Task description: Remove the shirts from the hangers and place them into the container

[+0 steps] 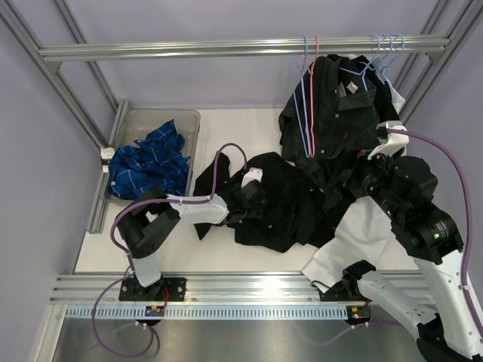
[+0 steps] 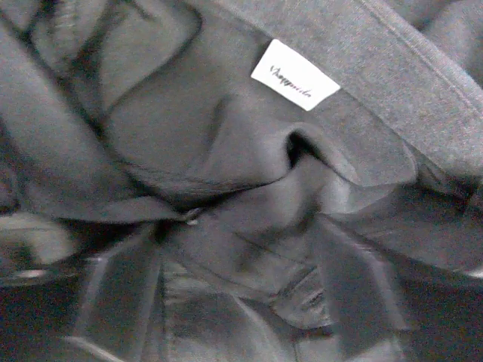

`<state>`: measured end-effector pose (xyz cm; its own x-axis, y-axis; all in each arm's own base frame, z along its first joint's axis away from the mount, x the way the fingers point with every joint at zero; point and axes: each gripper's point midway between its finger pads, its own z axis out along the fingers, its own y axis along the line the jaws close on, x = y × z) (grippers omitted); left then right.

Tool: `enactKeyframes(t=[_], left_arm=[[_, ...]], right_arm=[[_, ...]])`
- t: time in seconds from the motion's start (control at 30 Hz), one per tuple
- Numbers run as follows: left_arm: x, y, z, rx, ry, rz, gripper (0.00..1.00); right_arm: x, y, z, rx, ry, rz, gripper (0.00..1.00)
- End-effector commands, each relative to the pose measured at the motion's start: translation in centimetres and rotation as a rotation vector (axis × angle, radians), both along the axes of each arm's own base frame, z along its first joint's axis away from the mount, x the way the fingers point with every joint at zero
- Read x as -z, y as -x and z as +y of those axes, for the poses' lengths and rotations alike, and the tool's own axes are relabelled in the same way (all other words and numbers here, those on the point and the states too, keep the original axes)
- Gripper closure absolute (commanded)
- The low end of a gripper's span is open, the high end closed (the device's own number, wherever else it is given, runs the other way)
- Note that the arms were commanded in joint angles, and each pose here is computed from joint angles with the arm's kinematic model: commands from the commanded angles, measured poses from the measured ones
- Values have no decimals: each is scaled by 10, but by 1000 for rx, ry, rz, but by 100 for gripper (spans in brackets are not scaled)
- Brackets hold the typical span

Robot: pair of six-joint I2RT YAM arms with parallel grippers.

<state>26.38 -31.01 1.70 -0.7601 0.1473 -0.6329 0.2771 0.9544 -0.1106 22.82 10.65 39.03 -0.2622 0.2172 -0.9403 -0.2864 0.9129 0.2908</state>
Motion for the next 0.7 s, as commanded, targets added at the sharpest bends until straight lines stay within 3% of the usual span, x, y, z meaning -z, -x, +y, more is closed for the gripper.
enactKeyframes(t=[0.0,0.1,0.27,0.4,0.43,0.47,0.67], left_arm=[[46,28,0,-36,-16,143,41],[51,37,8,-43,-40,157,100],[4,24,19,-37,-28,24,100],[-91,3,34,-50,-12,-176,100],[-141,-8,39,-93,42,-285,100],[-163,-13,46,-111,42,-336,100],[-275,-52,142,-332,-52,-569,100]], right_arm=[[10,6,-2,-17,28,13,1],[15,7,-5,-6,38,18,1],[19,6,-4,-12,48,24,1],[16,4,-3,-14,50,20,1],[15,4,-3,-16,52,17,0],[12,4,-3,-17,52,9,1],[3,4,-3,-22,57,-11,1]])
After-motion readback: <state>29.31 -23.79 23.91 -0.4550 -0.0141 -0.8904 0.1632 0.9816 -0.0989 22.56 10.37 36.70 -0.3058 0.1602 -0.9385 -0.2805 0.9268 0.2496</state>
